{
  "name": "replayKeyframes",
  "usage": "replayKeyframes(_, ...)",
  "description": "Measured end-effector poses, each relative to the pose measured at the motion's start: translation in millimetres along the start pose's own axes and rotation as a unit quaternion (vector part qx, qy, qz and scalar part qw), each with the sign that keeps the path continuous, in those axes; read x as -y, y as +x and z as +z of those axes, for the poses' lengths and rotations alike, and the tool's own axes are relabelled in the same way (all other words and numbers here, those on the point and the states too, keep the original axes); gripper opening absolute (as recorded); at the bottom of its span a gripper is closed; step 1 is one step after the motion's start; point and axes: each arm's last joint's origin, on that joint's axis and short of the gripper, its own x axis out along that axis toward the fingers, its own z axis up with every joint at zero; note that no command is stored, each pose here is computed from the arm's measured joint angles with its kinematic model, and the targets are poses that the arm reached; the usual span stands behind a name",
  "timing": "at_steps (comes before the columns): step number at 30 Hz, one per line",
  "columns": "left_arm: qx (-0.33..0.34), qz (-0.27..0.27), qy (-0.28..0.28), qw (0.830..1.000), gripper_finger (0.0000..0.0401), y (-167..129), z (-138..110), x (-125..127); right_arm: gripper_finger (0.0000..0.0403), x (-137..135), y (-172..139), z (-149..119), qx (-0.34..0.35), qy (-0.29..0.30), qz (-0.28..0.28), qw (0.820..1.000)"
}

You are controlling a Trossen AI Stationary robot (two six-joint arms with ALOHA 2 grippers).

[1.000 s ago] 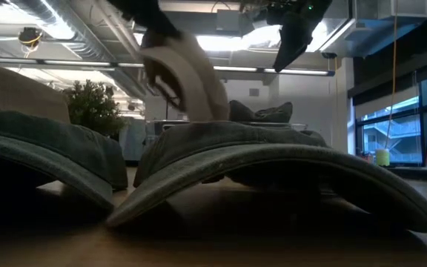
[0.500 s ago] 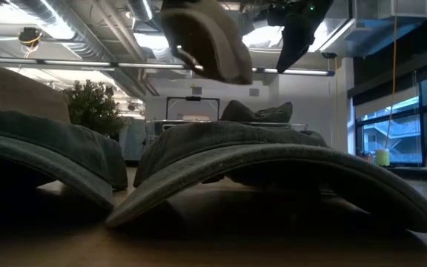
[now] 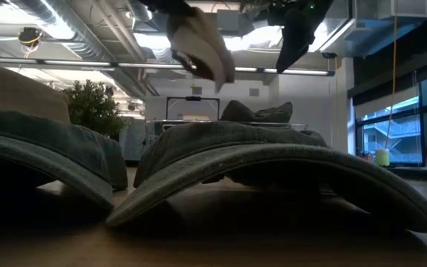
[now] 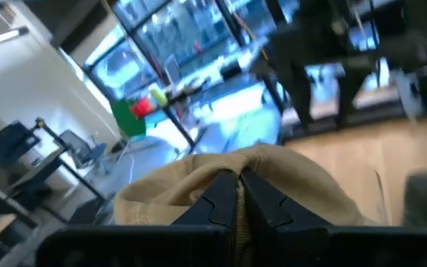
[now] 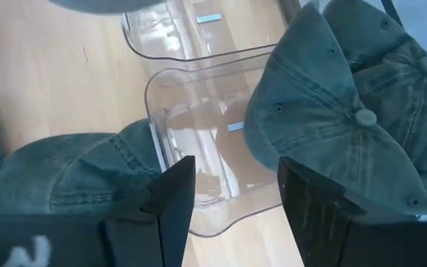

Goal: Pick & Place hat
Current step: Put the brown cap into the left transparent bin

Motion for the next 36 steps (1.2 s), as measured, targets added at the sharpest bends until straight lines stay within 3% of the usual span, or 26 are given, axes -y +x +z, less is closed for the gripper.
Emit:
replayKeyframes(5,0.076,0.044,-0.03,0.996,0.0003,6.7,-11.7,-22.6,0.0193,-0.2,0.0,-1.4,-0.007,0.003,0.001,1.0)
replayKeyframes(9,0.122,0.06,-0.045,0.99,0.0003,8.6,-37.5,-28.0,0.0193,-0.5,-0.1,-3.5,-0.018,0.012,0.002,1.0)
replayKeyframes(19,0.064,0.05,-0.081,0.993,0.0003,19.7,-113.7,-33.7,0.0193,-0.3,0.0,-1.9,-0.01,0.02,0.001,1.0)
replayKeyframes(23,0.091,0.051,-0.077,0.992,0.0003,33.5,-125.2,-36.1,0.0193,-0.2,-0.1,-1.9,-0.01,0.028,0.001,1.0)
replayKeyframes(31,0.022,0.041,-0.076,0.996,0.0003,59.6,-167.1,-25.8,0.0193,-0.3,-0.1,-2.0,-0.01,0.045,0.001,0.999)
replayKeyframes(36,0.008,0.049,-0.072,0.996,0.0003,62.4,-176.3,-28.2,0.0193,-0.3,0.0,-2.0,-0.011,0.045,0.001,0.999)
